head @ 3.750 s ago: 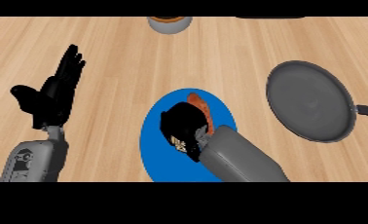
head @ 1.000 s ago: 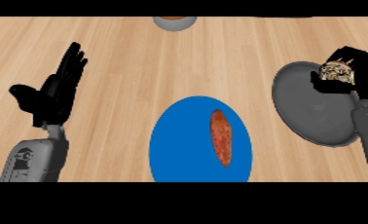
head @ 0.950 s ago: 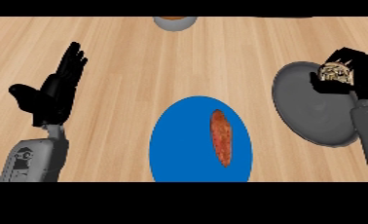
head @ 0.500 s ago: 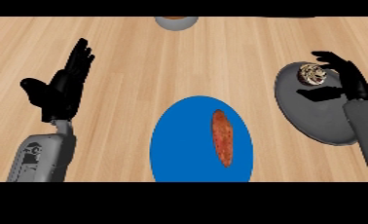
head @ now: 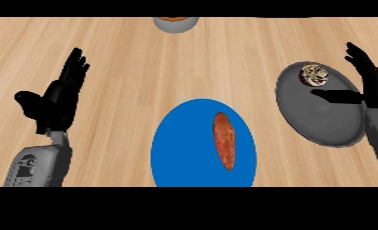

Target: Pick the cupcake from the plate and place it in the pan

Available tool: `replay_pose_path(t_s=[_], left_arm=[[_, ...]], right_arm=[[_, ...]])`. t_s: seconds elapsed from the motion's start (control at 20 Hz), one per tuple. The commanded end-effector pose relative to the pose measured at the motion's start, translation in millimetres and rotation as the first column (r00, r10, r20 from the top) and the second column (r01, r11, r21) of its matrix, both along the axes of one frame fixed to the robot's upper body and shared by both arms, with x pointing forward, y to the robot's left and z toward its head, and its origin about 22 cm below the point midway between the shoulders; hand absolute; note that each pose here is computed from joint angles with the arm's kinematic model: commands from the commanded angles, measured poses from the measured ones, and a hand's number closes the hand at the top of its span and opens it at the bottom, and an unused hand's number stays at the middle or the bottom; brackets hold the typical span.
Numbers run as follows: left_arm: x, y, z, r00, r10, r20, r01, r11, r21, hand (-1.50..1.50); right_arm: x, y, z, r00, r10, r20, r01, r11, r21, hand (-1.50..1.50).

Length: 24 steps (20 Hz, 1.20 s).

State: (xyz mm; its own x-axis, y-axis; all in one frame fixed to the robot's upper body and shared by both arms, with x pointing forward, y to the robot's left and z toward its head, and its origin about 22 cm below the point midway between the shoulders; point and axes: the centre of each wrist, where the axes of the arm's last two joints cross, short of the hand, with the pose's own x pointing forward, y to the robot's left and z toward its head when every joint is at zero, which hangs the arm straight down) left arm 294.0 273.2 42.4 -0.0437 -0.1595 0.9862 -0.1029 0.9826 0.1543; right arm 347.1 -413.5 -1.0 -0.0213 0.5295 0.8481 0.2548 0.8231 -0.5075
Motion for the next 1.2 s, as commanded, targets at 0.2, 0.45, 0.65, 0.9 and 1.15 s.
replay_pose_path(t_s=[0.2, 0.45, 0.65, 0.9, 1.15], left_arm=[[-4.7, 12, 2, 0.999, 0.033, -0.013, -0.033, 0.999, 0.008, 0.0], [2.3, 8, 17, 0.999, 0.033, -0.006, -0.033, 0.999, 0.001, 0.0], [-5.3, 10, 2, 0.999, 0.046, 0.001, -0.046, 0.999, 0.009, 0.0], [-12.5, 7, 5, 0.999, 0.037, -0.018, -0.036, 0.999, 0.014, 0.0], [-15.5, 10, 10, 1.0, 0.014, -0.013, -0.014, 1.0, -0.003, 0.0]], right_arm=[[-67, -64, -8, 0.991, 0.113, 0.072, -0.127, 0.962, 0.242, -1.5], [-121, -105, 5, 0.978, 0.175, 0.117, -0.202, 0.937, 0.284, -1.5], [-166, -121, 23, 0.973, 0.194, 0.127, -0.22, 0.943, 0.249, -1.5], [-224, -130, 52, 0.974, 0.208, 0.089, -0.223, 0.945, 0.239, -1.5], [-266, -104, 57, 0.984, 0.158, 0.081, -0.172, 0.963, 0.21, -1.5]])
